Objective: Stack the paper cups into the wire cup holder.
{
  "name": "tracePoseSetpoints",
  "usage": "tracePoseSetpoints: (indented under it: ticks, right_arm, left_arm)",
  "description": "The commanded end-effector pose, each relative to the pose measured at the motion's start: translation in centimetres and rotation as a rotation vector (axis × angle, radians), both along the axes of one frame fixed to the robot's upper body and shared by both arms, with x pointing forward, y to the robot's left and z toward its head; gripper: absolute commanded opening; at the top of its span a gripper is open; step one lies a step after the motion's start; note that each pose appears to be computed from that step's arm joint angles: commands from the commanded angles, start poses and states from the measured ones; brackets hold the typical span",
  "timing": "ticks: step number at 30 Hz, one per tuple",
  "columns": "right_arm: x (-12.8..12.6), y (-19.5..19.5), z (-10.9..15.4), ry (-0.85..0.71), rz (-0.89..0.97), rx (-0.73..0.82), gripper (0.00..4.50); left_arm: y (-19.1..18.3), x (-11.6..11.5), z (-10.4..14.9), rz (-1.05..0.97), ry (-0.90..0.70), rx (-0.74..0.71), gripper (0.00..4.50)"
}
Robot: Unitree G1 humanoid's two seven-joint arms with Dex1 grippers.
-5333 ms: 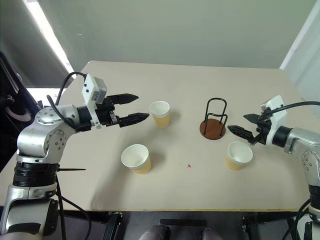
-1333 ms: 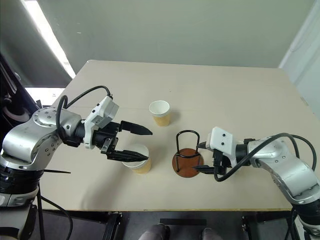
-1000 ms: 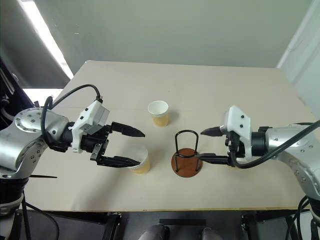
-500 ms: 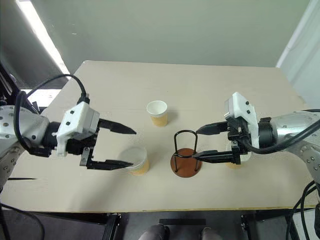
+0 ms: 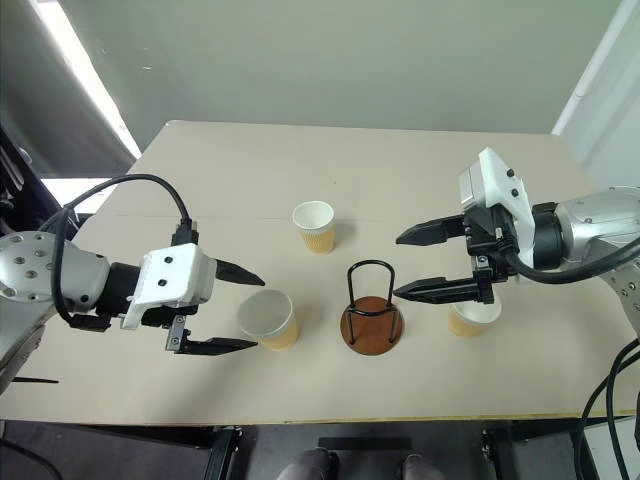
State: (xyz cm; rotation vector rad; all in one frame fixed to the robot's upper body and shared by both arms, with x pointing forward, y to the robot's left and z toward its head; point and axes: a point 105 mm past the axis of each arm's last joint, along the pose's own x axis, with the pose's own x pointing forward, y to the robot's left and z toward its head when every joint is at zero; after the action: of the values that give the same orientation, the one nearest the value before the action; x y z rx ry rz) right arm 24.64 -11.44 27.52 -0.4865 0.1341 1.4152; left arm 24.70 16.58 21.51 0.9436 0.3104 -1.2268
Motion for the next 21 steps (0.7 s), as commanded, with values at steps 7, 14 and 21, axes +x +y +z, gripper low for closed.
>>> tracePoseSetpoints:
  ticks: [7,14,21]
  right_arm:
    - [-0.5,-0.4,0.9,-0.039,-0.003,-0.02,3.58]
    - [-0.2,-0.5,0.8,-0.047,-0.015,-0.025,3.58]
    - [0.1,-0.4,0.8,-0.062,-0.029,-0.018,3.58]
  left_arm:
    - [0.8,0.2,-0.7,0.012,-0.041,0.122,4.5]
    - [0.5,0.0,-1.9,-0.015,-0.003,0.135,4.5]
    - [0.6,1.1,-2.8,-0.029,-0.016,0.168,4.5]
